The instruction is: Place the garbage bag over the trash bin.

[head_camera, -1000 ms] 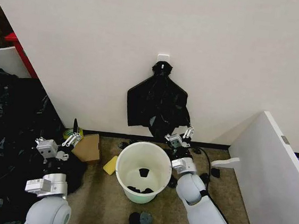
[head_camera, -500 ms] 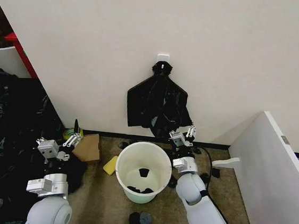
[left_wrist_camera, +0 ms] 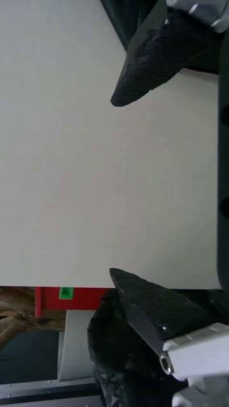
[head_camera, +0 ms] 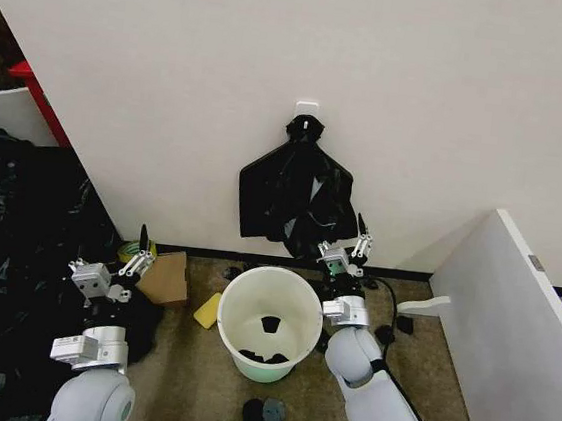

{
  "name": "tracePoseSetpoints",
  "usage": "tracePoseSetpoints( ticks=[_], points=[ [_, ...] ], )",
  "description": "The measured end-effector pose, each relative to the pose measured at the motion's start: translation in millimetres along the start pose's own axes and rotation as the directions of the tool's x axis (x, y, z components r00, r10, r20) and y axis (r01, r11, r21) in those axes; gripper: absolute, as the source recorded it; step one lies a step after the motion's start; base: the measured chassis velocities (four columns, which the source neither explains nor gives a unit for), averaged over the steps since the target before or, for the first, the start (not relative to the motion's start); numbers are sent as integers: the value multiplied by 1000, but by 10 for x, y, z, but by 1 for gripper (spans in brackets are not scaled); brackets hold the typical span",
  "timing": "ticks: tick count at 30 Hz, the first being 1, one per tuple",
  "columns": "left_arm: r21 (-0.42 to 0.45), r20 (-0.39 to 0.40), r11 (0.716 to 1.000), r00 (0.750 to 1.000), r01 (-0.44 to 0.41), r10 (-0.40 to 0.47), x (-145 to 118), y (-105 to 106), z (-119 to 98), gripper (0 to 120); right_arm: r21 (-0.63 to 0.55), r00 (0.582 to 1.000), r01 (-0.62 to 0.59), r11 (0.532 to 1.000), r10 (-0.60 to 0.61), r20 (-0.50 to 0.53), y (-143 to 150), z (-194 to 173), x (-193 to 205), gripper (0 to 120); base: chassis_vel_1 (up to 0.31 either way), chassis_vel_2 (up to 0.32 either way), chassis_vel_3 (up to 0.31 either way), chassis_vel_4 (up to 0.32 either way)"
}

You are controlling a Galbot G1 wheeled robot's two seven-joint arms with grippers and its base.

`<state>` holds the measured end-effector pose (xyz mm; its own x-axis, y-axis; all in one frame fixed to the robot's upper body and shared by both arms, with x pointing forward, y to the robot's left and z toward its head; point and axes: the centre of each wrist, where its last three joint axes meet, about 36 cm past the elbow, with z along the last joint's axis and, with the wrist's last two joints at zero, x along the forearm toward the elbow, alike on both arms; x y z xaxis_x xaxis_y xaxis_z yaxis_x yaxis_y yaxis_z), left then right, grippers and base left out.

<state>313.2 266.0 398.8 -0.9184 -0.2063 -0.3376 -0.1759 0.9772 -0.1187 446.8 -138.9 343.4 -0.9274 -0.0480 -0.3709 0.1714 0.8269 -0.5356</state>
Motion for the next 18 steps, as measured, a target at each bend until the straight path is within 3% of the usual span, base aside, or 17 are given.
tracePoseSetpoints(
  ticks=[10, 14, 18],
  points=[
    [2, 6, 1000, 1000, 3, -3, -20, 10, 32, 100, -42, 1000, -15, 999, 16, 27, 31, -81, 48, 25, 0, 0, 0, 0],
    [2, 11, 1000, 1000, 3, -3, -37, 10, 40, 100, -67, 999, -20, 998, 22, 33, 31, -136, 86, 6, 0, 0, 0, 0],
    [5, 20, 1000, 1000, -2, 2, -85, 13, 28, 100, -103, 999, -18, 995, 20, 26, 25, -161, 97, 0, 0, 0, 0, 0]
  ],
)
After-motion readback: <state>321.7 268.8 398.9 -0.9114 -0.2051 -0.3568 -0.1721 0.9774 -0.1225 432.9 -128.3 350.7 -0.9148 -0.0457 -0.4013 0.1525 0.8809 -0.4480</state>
